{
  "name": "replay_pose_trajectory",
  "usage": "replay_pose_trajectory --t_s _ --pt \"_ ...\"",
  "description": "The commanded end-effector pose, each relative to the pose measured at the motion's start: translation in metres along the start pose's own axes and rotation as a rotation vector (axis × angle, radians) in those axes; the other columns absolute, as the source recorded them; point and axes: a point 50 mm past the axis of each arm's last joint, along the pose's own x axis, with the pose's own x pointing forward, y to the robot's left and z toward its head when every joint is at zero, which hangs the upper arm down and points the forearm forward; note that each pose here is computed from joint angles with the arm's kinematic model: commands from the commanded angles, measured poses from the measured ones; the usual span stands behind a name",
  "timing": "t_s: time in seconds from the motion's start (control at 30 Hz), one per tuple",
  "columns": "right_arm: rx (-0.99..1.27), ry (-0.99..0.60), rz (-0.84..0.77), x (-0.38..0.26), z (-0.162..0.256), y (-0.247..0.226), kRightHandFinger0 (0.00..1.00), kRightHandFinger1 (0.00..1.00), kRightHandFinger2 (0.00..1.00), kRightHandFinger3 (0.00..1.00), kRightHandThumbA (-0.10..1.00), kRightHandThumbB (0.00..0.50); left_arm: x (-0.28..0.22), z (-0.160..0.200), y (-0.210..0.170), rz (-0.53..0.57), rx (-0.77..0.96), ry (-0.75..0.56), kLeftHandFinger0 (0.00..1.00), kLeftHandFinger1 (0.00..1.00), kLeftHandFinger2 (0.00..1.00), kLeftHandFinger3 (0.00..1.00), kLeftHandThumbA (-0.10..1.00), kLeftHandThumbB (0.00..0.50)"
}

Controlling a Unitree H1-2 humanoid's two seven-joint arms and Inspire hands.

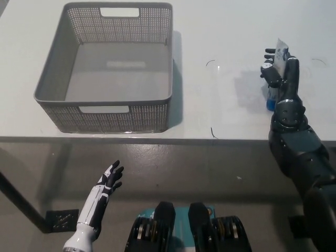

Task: Use the right hand to pick up a shampoo and place it into a container on the left side

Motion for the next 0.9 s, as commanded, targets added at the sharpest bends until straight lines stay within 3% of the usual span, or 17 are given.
replay_pose_trajectory --t_s 0.0,0.3,0.33,0.37,0.5,0.6,0.63,0.87 --pt "0.122 -0.201 -0.045 0.017 0.065 0.004 0.0 0.29 0.64 0.64 -0.1 0.149 0.004 0.007 0.004 -0.001 0.012 -0.045 1.0 1.0 1.0 1.0 1.0 0.176" --pt "0.183 -0.426 -0.017 0.011 0.133 0.016 0.0 0.23 0.63 0.66 -0.1 0.155 0.006 0.01 0.005 -0.001 0.016 -0.044 1.0 1.0 1.0 1.0 1.0 0.175" --pt "0.184 -0.429 -0.015 0.01 0.134 0.016 0.0 0.24 0.63 0.66 -0.1 0.179 0.006 0.01 0.005 -0.001 0.015 -0.044 1.0 1.0 1.0 1.0 1.0 0.175" --pt "0.223 -0.467 0.001 0.004 0.152 0.022 0.0 0.19 0.59 0.62 -0.1 0.161 0.006 0.01 0.005 -0.001 0.006 -0.046 1.0 1.0 1.0 1.0 1.0 0.184" --pt "0.247 -0.53 0.024 -0.011 0.177 0.034 0.0 0.21 0.62 0.64 -0.1 0.146 0.006 0.01 0.005 -0.001 0.015 -0.042 1.0 1.0 1.0 1.0 1.0 0.192" --pt "0.301 -0.562 0.075 -0.029 0.202 0.056 0.0 0.23 0.63 0.65 -0.1 0.176 0.006 0.01 0.006 -0.005 0.019 -0.041 1.0 1.0 1.0 1.0 1.0 0.198" --pt "0.312 -0.573 0.096 -0.033 0.207 0.062 0.0 0.23 0.65 0.66 -0.1 0.164 0.007 0.011 0.005 -0.006 0.024 -0.04 1.0 1.0 1.0 1.0 1.0 0.197" --pt "0.26 -0.622 0.197 -0.061 0.235 0.116 0.0 0.25 0.63 0.63 -0.1 0.157 0.009 0.01 0.002 -0.017 0.036 -0.036 1.0 1.0 1.0 1.0 1.0 0.219"
